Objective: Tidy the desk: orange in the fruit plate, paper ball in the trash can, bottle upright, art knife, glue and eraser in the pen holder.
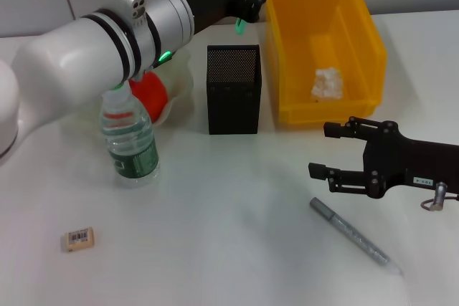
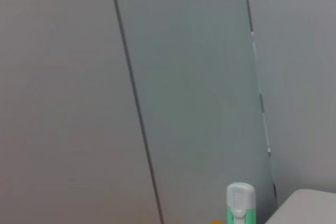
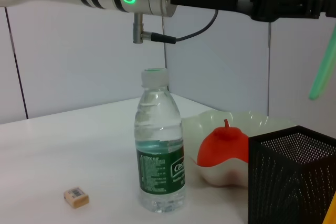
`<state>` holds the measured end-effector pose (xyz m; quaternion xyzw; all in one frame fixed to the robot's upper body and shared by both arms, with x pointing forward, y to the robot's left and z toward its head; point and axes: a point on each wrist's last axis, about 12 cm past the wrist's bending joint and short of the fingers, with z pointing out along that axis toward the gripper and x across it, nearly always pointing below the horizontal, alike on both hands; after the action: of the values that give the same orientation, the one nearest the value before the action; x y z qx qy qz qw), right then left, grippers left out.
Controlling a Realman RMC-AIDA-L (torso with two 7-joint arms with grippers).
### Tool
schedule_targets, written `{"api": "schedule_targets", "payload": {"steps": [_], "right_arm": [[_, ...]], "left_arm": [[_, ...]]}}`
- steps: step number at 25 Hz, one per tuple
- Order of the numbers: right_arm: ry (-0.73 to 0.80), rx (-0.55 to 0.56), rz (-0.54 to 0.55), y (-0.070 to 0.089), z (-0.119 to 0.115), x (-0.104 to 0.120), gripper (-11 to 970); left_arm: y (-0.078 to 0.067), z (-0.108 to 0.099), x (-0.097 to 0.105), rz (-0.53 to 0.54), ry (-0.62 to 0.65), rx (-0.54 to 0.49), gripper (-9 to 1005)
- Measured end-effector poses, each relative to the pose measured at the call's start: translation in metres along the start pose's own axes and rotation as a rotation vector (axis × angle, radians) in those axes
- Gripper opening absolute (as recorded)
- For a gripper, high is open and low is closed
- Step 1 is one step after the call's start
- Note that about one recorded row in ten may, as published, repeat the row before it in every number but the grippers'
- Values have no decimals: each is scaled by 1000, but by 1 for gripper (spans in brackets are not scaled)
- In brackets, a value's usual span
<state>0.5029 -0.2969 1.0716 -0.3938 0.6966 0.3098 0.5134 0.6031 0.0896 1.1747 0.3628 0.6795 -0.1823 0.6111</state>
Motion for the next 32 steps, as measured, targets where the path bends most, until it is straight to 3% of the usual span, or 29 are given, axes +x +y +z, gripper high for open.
{"api": "schedule_targets", "payload": {"steps": [18, 32], "right_arm": [[-1, -2, -2, 0, 0, 0, 764], [0, -1, 1, 0, 1, 0, 764]], "left_arm": [[-7, -3, 15, -93, 13, -60, 274], [-15, -4, 28, -125, 45, -49, 283]]}}
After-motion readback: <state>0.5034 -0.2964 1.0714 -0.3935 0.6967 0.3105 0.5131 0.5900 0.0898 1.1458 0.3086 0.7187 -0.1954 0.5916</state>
